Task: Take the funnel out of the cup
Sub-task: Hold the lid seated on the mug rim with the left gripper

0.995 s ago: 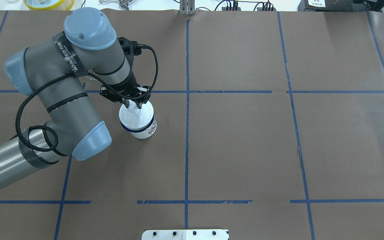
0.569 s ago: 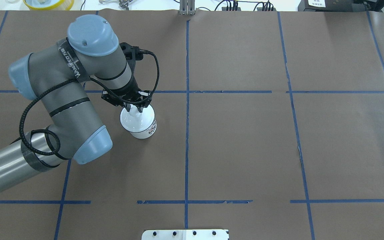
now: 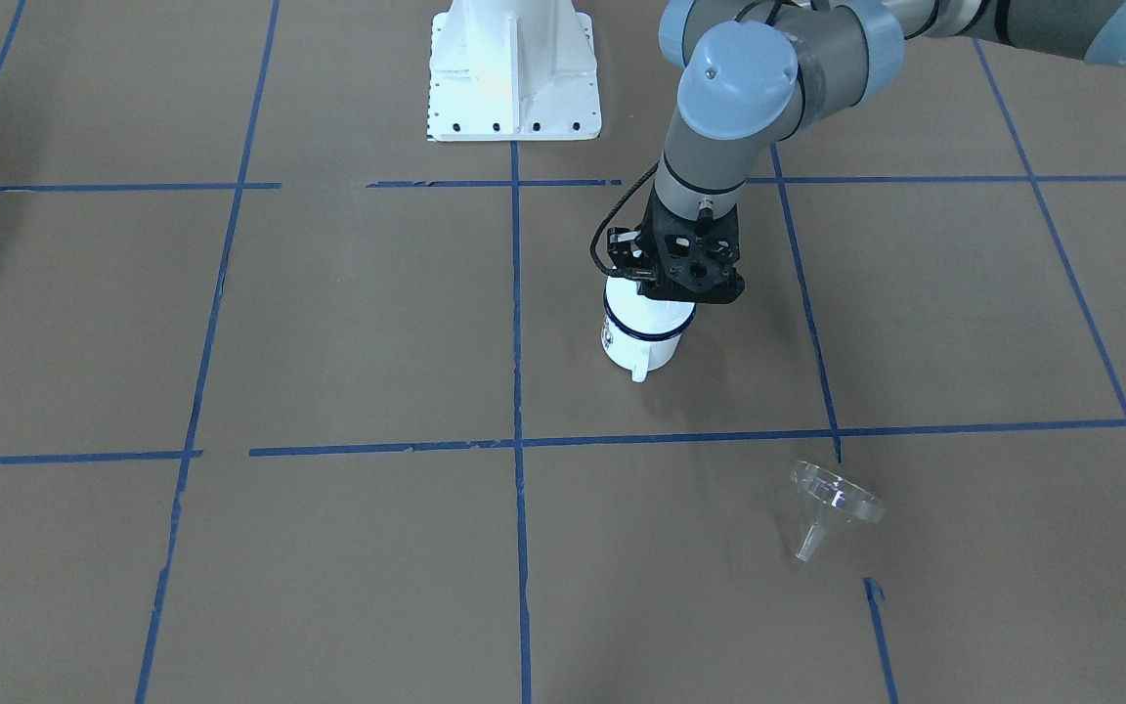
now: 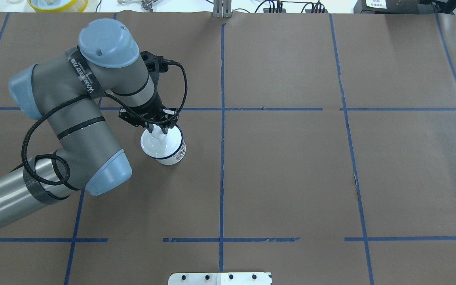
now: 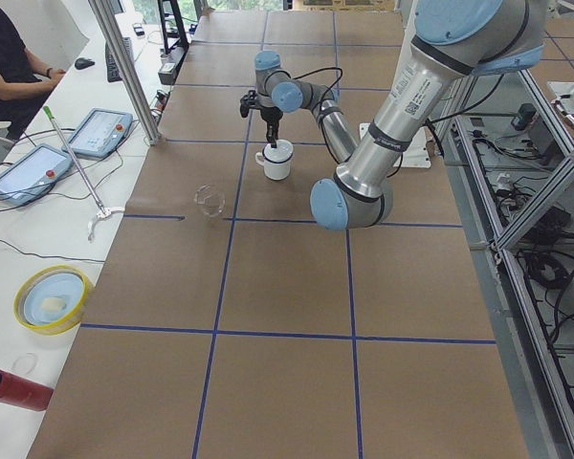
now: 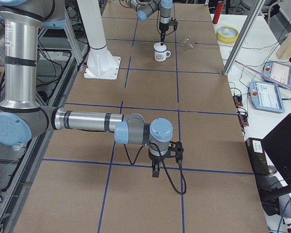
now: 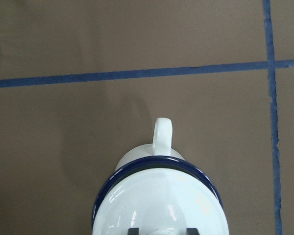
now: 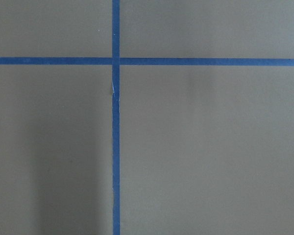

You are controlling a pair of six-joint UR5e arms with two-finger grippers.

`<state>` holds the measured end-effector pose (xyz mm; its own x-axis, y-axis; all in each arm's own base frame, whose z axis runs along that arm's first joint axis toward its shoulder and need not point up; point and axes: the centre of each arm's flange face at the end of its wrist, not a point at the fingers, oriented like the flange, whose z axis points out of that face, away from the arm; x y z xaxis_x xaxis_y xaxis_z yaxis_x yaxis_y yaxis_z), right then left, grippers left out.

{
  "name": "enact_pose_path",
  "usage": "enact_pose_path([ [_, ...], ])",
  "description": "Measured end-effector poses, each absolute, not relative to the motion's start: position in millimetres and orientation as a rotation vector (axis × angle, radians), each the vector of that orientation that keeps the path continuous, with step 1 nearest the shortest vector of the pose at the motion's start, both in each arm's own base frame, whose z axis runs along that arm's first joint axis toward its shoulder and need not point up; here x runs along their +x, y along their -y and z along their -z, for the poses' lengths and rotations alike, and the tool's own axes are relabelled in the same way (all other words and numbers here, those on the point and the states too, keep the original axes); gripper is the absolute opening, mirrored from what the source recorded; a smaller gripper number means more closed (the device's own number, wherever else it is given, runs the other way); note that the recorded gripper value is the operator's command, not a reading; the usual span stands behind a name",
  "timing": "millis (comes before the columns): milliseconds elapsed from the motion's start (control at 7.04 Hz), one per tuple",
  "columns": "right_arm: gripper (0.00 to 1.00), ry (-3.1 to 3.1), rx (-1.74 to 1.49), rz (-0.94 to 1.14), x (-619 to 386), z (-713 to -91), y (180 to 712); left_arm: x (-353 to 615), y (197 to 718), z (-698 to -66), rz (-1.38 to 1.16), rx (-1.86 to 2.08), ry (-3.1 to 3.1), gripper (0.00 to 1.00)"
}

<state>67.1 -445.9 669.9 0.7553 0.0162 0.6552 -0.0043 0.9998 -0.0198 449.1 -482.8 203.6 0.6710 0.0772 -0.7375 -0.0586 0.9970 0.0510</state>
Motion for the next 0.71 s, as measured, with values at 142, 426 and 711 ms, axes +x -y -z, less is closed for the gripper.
enact_pose_path([
  [142,1.00,0.715,-0.017,-0.011,67.2,-669.8,446.0,449.1,482.3,-203.4,-0.077,0.024,-0.833,0.00],
  [426,1.00,0.715,-0.016,-0.011,67.1,-669.5,446.2,448.1,481.7,-201.2,-0.077,0.026,-0.836,0.00],
  [711,1.00,0.715,-0.018,-0.011,67.1,-670.1,445.7,447.4,481.0,-198.5,-0.078,0.030,-0.839,0.00],
])
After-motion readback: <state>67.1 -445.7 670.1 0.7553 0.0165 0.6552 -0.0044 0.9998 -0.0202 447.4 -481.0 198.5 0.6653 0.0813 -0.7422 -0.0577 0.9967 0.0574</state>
